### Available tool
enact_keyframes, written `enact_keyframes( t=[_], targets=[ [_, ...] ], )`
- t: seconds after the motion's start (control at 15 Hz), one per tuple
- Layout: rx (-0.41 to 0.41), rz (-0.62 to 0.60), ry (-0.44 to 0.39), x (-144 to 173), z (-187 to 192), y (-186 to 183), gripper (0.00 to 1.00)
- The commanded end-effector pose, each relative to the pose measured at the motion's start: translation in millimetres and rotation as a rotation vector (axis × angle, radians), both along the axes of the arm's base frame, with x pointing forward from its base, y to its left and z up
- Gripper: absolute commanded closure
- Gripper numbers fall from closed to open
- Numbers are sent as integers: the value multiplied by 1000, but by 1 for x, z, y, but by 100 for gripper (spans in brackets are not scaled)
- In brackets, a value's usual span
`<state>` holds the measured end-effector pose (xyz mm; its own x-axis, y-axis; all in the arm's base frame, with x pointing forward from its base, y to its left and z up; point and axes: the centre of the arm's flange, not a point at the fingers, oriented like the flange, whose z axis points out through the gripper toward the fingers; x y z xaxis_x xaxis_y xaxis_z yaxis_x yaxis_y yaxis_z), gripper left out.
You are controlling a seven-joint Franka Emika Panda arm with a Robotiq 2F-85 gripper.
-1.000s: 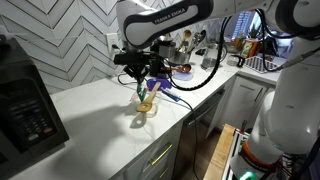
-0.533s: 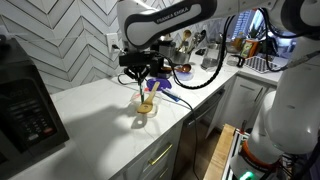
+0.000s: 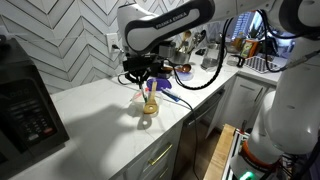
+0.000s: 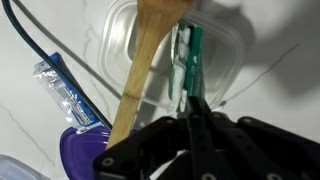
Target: Put the green packet in the clear bowl on the left.
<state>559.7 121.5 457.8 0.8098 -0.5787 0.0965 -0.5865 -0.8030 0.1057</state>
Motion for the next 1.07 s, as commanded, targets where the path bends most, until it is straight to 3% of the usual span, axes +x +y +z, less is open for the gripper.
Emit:
enact_keyframes(
  t=[0.0,0.53,0.6,0.73,1.0],
  targets=[
    [5,39,29,-2,-18,-2,100],
    [1,59,76,3,-41,-2,100],
    [5,57,80,3,-41,-2,74],
    [13,56,65,1,-35,-3,68],
    [64,61,-13,-7,-2,-4,38]
  ],
)
